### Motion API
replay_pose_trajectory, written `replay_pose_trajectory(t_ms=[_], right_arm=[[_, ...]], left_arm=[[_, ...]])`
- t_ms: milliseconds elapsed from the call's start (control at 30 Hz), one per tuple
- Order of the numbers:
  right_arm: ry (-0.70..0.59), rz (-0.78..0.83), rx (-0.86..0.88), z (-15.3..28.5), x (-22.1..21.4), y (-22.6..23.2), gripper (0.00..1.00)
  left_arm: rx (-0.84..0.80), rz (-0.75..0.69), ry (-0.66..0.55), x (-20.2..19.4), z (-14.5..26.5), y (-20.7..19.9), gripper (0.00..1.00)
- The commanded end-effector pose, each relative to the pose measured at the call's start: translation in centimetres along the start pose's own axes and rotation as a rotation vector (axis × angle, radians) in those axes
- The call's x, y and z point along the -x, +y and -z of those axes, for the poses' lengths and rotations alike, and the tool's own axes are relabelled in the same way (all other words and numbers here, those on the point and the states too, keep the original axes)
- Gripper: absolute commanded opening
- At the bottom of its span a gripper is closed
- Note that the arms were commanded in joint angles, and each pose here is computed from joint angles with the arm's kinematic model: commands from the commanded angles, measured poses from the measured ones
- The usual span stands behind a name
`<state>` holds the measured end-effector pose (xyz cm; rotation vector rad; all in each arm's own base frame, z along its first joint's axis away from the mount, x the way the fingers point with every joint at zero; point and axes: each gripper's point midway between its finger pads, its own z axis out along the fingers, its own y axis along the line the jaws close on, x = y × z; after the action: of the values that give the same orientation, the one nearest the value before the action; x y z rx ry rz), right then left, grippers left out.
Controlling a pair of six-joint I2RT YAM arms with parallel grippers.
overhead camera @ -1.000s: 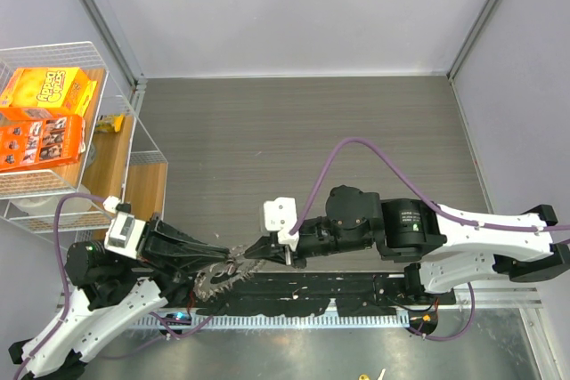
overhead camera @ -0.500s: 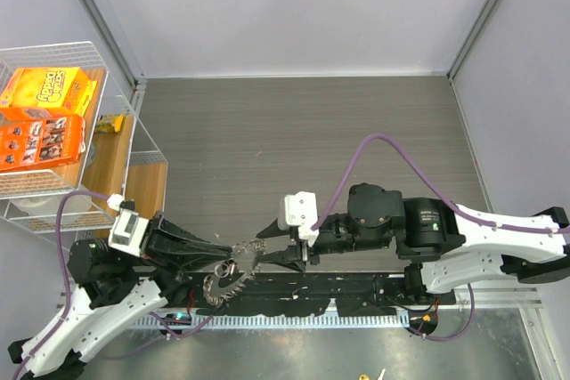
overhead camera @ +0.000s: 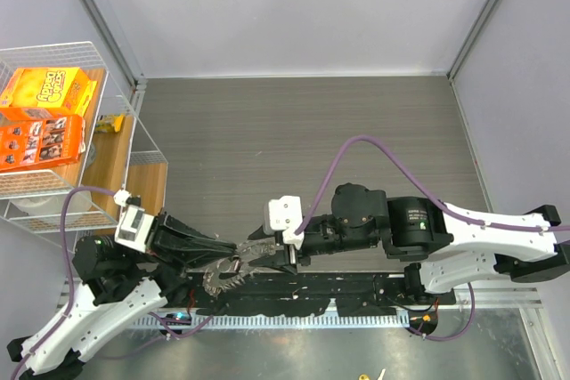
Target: Put the keys on the keyring
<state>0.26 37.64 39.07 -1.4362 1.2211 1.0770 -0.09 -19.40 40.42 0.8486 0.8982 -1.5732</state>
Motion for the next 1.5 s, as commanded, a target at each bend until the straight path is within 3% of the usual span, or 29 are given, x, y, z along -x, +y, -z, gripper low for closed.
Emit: replay_pose_trajectory(t_ms=[0,333,533,667,800,1067,1233,1367,1467], right_arm=[[-0.051,0.039,0.008,0.2,2.4,0.0,0.51],[0.076,0.111,-0.026,-1.0,-1.8,-1.1,0.57],[0.131,0.099,-0.03,-2.0,-3.8,-1.5,0.54],[0.126,0.087,-0.004,-2.2,-3.9,-1.3,0.39],[0.133,0.078,-0.005,-2.2,-4.3,-1.4,0.06],[0.167,0.062,-0.157,-0.9,-5.7,-4.0,0.05],[0.165,0.039,-0.233,0.3,-6.1,-5.4,0.06],[0.166,0.027,-0.288,1.3,-6.4,-6.6,0.05],[0.173,0.017,-0.324,2.0,-6.7,-7.4,0.05]], left_arm=[[-0.022,-0.032,-0.055,1.4,-0.3,-0.4,0.0],[-0.041,-0.03,-0.067,1.5,-0.3,-0.7,0.0],[-0.048,-0.03,-0.068,1.5,-0.4,-0.8,0.0],[-0.051,-0.028,-0.07,1.5,-0.3,-0.9,0.0],[-0.041,-0.03,-0.061,1.1,-0.3,-0.6,0.0],[0.071,-0.023,-0.018,-0.5,0.3,1.6,0.0],[0.198,-0.027,-0.015,-1.3,1.2,3.7,0.13],[0.255,-0.036,-0.019,-1.6,1.9,4.6,0.29],[0.286,-0.033,-0.01,-1.9,2.2,5.0,0.34]])
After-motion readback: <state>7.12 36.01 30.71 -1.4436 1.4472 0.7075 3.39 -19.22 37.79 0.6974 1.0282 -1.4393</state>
